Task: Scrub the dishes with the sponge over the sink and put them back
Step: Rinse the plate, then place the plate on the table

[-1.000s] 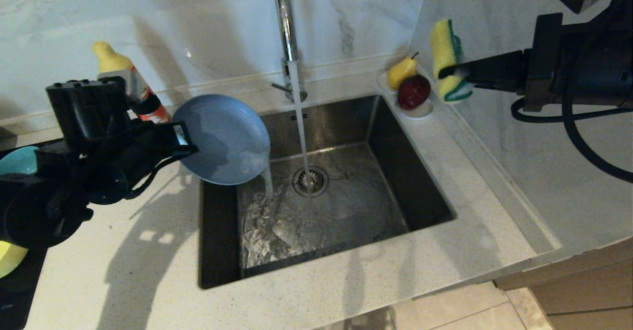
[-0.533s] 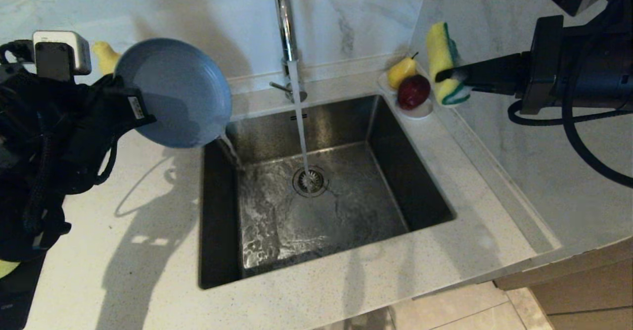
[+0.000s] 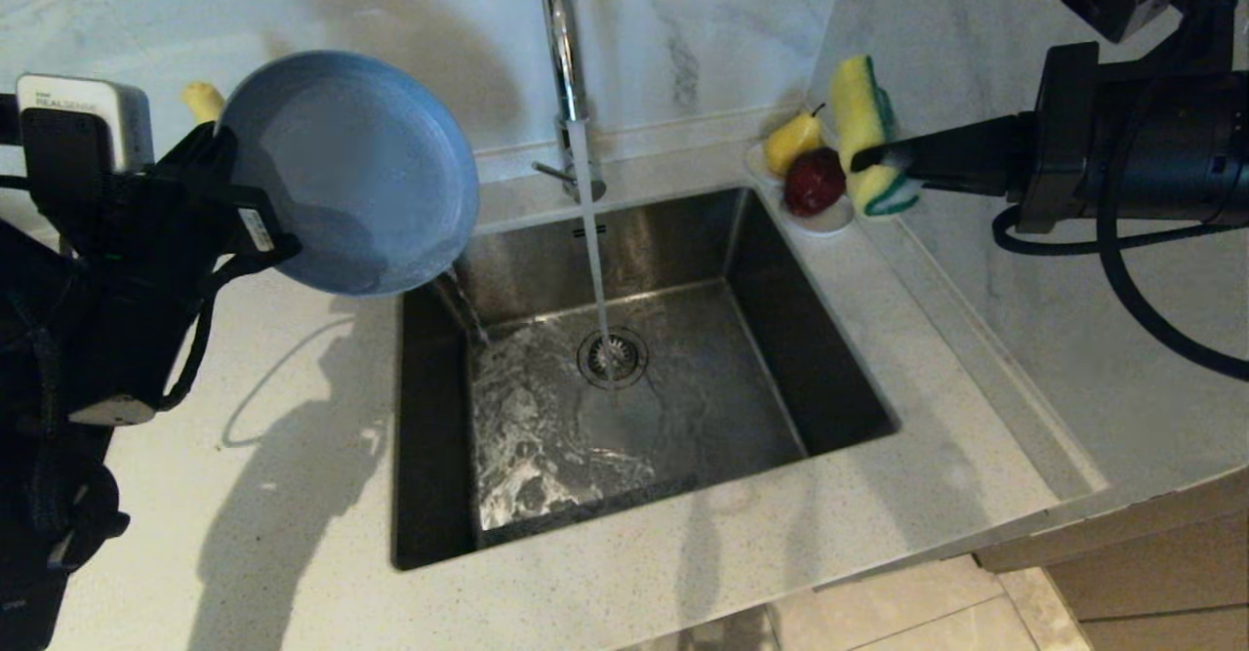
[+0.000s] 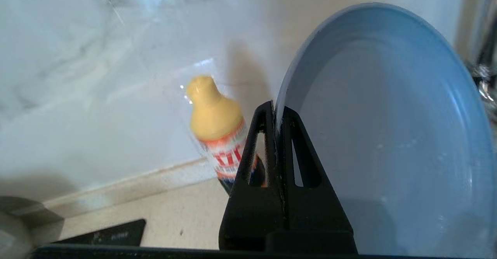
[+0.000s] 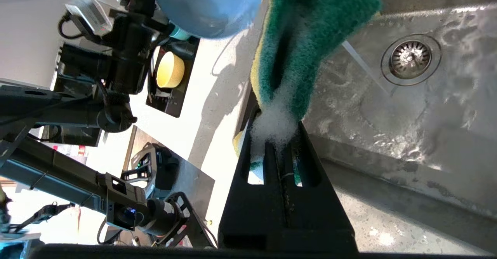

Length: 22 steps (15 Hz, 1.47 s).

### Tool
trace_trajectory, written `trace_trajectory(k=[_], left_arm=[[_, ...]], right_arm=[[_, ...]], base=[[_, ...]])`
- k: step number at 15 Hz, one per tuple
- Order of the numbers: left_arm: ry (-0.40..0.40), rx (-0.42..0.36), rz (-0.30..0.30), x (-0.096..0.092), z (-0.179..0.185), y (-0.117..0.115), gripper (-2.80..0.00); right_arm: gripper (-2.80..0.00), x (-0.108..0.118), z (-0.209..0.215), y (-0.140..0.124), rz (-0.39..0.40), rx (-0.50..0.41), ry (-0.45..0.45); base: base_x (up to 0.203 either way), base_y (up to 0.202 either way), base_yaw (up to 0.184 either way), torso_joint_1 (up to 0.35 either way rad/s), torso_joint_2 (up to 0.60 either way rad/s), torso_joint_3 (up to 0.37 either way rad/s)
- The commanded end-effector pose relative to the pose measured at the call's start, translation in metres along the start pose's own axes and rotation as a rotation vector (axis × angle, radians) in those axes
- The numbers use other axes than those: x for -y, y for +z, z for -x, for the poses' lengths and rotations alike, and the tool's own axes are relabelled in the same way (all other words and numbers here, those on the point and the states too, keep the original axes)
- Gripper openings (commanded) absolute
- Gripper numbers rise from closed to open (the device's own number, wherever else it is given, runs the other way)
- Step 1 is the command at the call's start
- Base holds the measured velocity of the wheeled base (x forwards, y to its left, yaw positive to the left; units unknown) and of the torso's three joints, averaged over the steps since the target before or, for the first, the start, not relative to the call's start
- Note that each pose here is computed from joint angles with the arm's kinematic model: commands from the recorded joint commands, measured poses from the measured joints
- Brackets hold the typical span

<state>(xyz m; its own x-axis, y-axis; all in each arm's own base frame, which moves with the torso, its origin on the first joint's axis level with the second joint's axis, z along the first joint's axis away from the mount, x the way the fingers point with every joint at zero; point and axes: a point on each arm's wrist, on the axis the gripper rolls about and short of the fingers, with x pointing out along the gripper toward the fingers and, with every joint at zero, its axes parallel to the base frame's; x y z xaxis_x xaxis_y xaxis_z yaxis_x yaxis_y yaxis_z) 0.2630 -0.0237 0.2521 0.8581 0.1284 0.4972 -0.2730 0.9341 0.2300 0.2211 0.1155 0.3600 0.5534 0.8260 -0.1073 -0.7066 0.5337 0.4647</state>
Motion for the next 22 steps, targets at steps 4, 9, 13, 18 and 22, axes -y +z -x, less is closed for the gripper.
trace_trajectory(k=[4,9,13,18,22], left_arm=[[0.014,-0.095,0.066,0.004,0.005,-0.019,-2.80],[0.114,-0.529,0.275,-0.010,-0.006,-0.053,-2.80],[0.229,-0.830,0.500,-0.038,-0.020,-0.055,-2.80],[0.418,-0.869,0.536,-0.085,-0.024,-0.066,-2.80],[0.526,-0.873,0.515,-0.111,-0.021,-0.081,-2.80]], right_arm=[[-2.80,-0.001,0.000,0.000,-0.001,-0.002,0.006],[-2.80,-0.001,0.000,0.000,-0.002,-0.003,0.005],[-2.80,0.000,-0.002,-0.001,-0.004,-0.007,0.005],[-2.80,0.003,-0.007,-0.003,-0.010,-0.021,0.004],[-2.80,0.006,-0.011,-0.005,-0.013,-0.031,0.000]], base=[[0.000,0.000,0.000,0.000,0.00,0.000],[0.000,0.000,0.000,0.000,0.00,0.000],[0.000,0.000,0.000,0.000,0.00,0.000],[0.000,0.000,0.000,0.000,0.00,0.000],[0.000,0.000,0.000,0.000,0.00,0.000]])
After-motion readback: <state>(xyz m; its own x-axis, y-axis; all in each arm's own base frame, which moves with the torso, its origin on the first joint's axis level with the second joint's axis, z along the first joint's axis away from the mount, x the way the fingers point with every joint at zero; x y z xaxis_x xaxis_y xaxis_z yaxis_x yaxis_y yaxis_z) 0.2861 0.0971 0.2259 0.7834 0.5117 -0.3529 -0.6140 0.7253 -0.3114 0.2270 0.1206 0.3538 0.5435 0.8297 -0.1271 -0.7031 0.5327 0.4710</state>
